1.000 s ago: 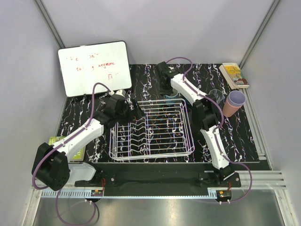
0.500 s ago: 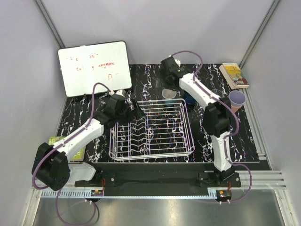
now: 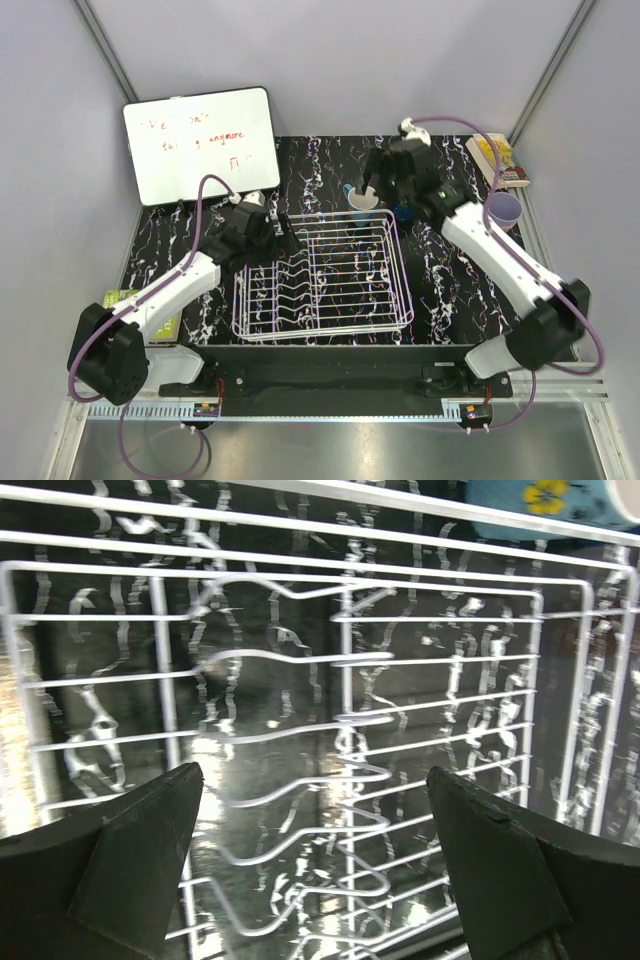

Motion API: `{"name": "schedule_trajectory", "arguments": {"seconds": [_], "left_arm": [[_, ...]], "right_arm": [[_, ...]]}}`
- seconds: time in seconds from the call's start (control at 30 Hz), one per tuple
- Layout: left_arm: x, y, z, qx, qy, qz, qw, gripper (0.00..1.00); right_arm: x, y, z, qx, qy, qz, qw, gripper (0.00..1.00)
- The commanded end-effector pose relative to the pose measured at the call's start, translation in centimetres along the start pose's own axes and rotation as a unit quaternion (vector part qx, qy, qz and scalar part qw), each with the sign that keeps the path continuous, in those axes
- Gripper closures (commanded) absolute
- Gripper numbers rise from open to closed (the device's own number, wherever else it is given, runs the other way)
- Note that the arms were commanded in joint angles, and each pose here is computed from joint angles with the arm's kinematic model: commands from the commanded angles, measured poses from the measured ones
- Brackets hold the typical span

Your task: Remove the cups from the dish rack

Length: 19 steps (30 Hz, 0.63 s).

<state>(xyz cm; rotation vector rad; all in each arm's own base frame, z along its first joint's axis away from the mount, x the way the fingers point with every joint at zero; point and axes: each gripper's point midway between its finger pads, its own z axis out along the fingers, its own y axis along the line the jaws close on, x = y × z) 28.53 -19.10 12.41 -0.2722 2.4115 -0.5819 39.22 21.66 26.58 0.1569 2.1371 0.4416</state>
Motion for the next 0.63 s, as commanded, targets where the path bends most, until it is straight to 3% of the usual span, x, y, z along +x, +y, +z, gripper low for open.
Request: {"name": "schedule_trajectory", "arguments": {"seconds": [0.0,0.07,0.2,0.27,0.43,0.6], "left_arm": [[-1.8,0.3,-1.4,-0.022,-0.049,0.030,0.998,0.01],[-1.6,0.1,-1.9,-0.026,-0.058,0.046,0.997,0.01],[-1.3,-2.0,-4.2,-0.034,-0.110,0.105,0.988,0.01],[-0.3,-2.6,-5.0,-0.039,-0.120,0.130,0.983,0.01],[2.5,-2.1,-5.7,-0.045,-0.115,0.143,0.982,0.01],[3.9,-1.2,-6.1,-0.039,-0.110,0.130,0.985,0.01]], "right_arm": [[2.4,0.1,-4.3,-0.026,-0.040,-0.008,0.999,0.00],[3.0,0.2,-7.2,-0.041,-0.064,-0.012,0.997,0.00],[8.8,1.6,-11.6,-0.085,-0.065,-0.055,0.993,0.01],[10.1,1.1,-12.7,-0.064,-0.081,-0.068,0.992,0.00],[15.3,1.3,-16.0,-0.037,-0.088,-0.131,0.987,0.00],[16.7,1.0,-16.3,-0.025,-0.081,-0.139,0.987,0.00]]}}
